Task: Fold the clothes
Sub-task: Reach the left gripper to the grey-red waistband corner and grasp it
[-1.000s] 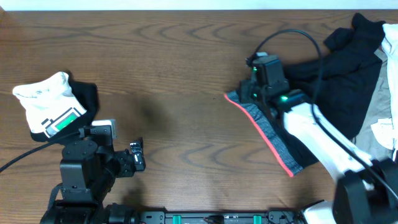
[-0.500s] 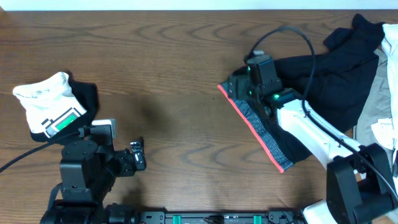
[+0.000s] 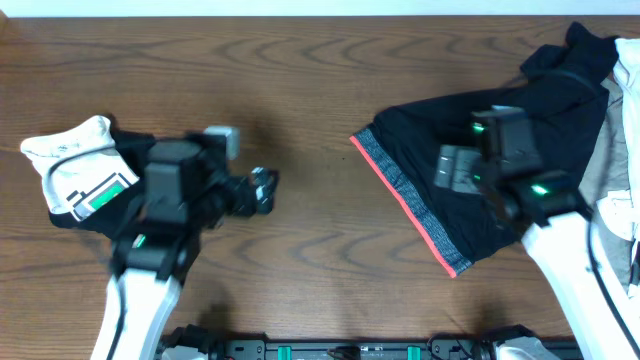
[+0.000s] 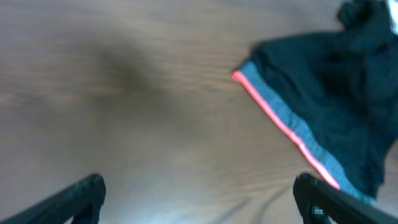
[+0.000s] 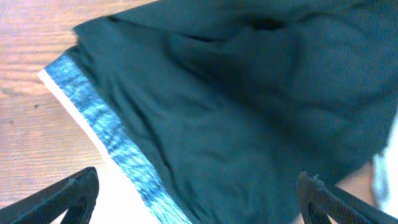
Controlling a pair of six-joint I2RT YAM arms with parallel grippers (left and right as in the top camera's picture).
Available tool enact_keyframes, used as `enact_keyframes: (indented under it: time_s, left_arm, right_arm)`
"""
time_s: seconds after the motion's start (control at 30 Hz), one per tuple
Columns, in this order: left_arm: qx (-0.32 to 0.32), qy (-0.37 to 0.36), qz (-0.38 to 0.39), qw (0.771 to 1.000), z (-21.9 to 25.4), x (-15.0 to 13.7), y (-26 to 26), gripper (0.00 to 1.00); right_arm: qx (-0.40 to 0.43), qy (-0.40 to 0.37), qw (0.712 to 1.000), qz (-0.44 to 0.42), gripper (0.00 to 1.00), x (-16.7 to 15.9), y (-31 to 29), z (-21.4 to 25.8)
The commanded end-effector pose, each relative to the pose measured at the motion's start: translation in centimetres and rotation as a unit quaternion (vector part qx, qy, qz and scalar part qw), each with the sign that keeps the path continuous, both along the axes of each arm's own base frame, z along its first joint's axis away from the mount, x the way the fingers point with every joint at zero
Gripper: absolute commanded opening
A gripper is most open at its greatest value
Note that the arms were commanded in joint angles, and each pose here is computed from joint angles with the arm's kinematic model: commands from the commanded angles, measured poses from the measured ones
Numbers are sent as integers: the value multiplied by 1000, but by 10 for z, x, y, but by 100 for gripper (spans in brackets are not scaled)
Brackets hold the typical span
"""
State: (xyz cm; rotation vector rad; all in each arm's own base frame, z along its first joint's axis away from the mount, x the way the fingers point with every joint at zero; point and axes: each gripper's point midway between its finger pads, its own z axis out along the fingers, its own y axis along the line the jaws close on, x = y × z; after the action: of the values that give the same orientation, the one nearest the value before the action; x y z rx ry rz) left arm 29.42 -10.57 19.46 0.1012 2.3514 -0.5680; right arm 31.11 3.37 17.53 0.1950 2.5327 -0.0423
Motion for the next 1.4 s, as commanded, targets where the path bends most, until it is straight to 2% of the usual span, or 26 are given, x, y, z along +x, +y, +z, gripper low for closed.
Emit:
enact_keyframes:
  time_s: [0.0,0.17,0.37,0.53,0.8,0.93,1.2,1.37]
  left_arm:
    - [-31,18,-45,998,-16,20,-36,98]
    - [-64,21,-86,994,-48,54,-81,98]
    - [-121,33,-44,991,-92,99,-103,98]
    - [-148,63,-19,987,-133,120,-111,98]
    - [-151,106,-46,982,-171,127,-135,98]
    - [-143,118,-58,981,-184,121,-148,98]
    - [-79,112,-92,986,-219,108,-157,98]
    - [-66,114,-100,986,-232,101,-165,98]
  right_arm:
    - [-5,-9,999,-30,99,-16,-23,16]
    - [-10,16,998,-52,99,-43,-39,17]
    - [-12,50,997,-59,99,-61,-41,10]
    - [-5,63,996,-59,99,-66,-39,7]
    - [1,67,996,-56,99,-68,-37,6]
    - [1,67,996,-56,99,-68,-37,6]
    - [6,68,996,-57,99,-68,-36,5]
    - [6,68,996,-57,99,-68,-36,5]
